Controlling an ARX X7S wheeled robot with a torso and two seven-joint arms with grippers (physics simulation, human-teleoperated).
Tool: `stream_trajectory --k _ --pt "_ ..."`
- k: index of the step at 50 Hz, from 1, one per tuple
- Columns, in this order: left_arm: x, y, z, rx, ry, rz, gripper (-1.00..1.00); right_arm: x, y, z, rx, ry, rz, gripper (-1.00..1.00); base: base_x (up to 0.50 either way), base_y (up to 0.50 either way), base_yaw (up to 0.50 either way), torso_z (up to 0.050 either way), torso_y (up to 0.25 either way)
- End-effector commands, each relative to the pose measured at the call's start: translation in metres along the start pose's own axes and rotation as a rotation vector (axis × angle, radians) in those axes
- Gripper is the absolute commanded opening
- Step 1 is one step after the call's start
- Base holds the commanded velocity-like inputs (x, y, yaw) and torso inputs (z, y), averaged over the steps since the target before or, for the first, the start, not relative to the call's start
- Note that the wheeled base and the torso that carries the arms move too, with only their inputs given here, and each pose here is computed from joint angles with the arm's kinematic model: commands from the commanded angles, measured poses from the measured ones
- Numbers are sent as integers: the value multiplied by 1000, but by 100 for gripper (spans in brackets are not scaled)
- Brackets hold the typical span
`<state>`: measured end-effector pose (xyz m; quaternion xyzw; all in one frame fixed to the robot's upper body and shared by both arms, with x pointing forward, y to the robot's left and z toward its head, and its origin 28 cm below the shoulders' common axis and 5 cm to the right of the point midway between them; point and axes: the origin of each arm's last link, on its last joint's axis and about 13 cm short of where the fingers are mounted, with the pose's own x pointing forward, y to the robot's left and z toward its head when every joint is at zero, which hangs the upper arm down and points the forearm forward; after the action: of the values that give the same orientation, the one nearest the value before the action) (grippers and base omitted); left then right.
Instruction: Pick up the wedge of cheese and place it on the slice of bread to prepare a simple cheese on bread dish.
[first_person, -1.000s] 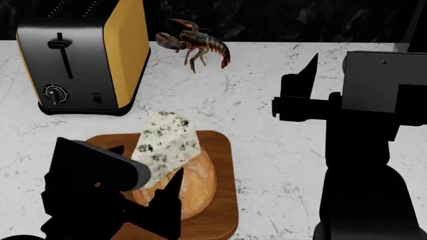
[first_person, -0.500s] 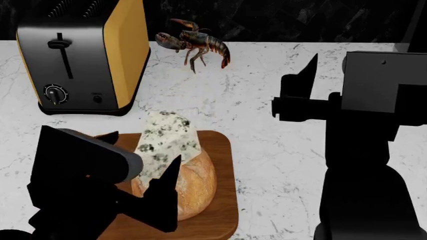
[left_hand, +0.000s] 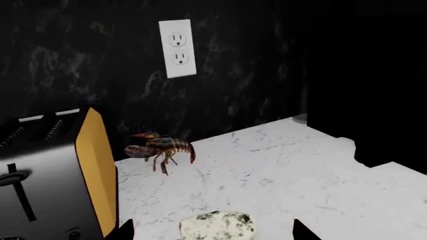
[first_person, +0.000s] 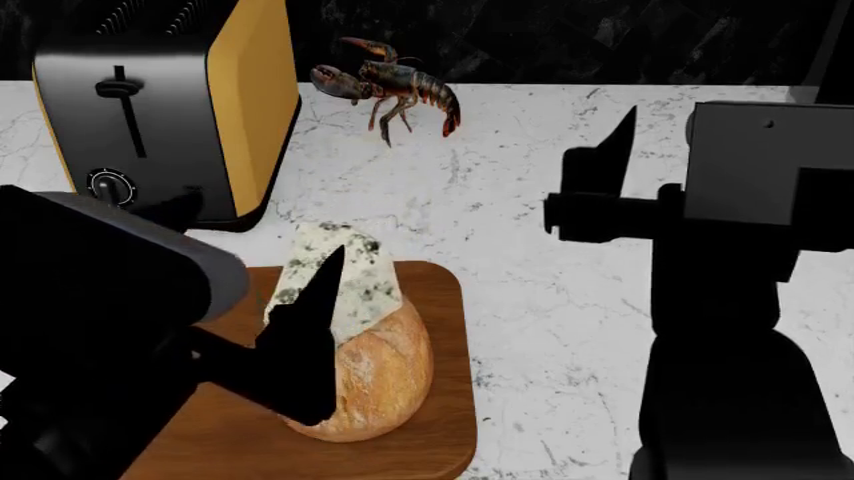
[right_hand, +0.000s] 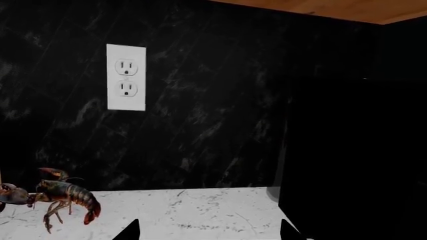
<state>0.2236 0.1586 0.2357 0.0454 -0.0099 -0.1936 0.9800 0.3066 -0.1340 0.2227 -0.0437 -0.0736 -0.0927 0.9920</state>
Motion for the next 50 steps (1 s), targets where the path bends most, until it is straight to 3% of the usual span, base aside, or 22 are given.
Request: stream_trajectory --k 1,4,22,41,43,45,50 --pt "-8 4 17 34 -55 39 100 -1 -2 4 19 -3 -16 100 0 0 0 0 0" --pt "-10 5 22 41 -74 56 100 -1 -5 13 52 -4 -27 100 0 0 0 0 0" --pt "-9 21 32 43 -153 185 100 -29 -19 69 13 -105 51 100 0 0 0 0 0" --pt "-7 27 40 62 -190 210 100 -59 -46 83 -50 -98 35 100 0 0 0 0 0" --pt "-7 27 41 61 -194 215 100 -64 -51 89 -46 -105 -44 100 0 0 0 0 0" --pt "-7 27 41 61 -200 217 100 -74 -45 89 -63 -102 56 100 0 0 0 0 0" --pt "-9 28 40 61 -199 222 100 -84 -47 89 -71 -93 63 100 0 0 0 0 0"
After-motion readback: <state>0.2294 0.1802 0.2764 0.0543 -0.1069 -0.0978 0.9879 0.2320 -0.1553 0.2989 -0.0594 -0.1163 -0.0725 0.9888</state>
